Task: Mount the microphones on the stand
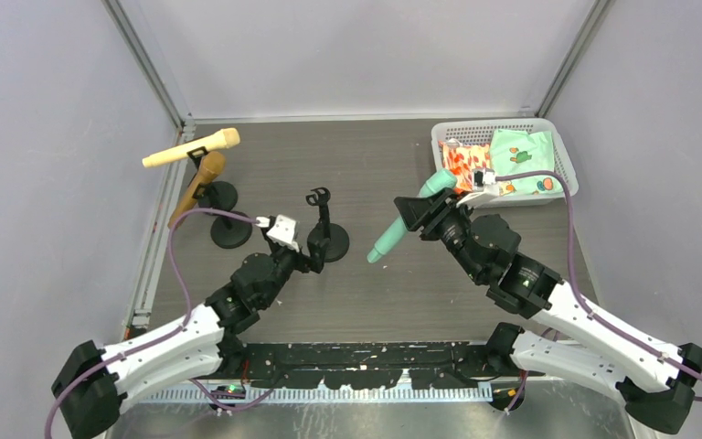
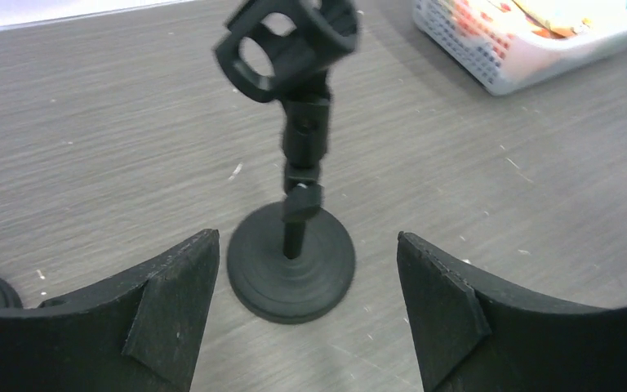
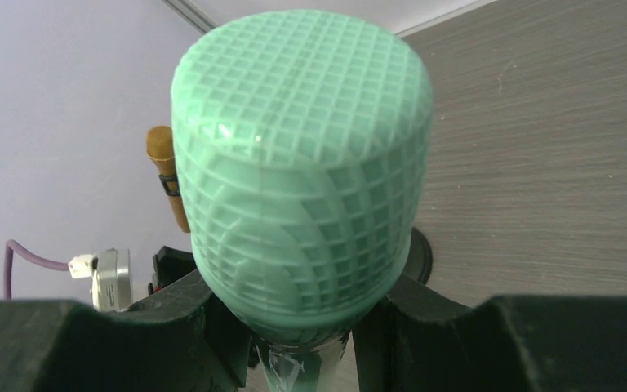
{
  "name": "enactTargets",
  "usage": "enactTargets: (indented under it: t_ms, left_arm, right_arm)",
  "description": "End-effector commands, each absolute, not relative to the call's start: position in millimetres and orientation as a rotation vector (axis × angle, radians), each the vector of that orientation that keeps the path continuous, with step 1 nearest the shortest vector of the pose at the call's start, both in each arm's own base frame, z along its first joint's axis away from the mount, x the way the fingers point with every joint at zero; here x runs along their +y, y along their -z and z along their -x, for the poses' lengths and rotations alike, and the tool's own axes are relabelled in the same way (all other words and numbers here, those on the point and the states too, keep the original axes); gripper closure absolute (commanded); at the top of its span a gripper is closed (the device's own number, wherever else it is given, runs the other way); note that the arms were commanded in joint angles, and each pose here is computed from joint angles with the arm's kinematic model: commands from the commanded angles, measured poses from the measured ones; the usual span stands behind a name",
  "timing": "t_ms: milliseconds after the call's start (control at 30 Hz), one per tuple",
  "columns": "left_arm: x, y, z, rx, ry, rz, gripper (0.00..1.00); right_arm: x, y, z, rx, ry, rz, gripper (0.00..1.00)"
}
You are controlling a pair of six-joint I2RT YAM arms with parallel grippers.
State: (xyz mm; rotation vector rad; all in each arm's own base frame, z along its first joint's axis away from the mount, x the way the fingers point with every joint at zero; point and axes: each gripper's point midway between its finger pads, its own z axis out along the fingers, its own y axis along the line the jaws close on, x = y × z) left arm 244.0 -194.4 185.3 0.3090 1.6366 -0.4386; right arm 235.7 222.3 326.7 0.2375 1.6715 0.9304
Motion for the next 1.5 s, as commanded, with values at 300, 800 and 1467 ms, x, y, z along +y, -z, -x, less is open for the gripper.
enactTargets:
  t_ms: [300, 800, 1467]
  left_arm:
    - [-196, -228, -317, 1.365, 0.499, -0.222, 0.24]
    - [-229, -208, -334, 1.355, 0.685, -0.305, 0.33]
    - [-242, -224, -315, 1.376, 0.505, -0.196, 0.23]
  right_arm:
    - [192, -347, -224, 1.641, -0.886, -0.262, 0.99]
    - [176, -344, -217, 1.661, -0.843, -0.266, 0.99]
    - [175, -332, -216, 1.686, -0.825, -0.265, 0.99]
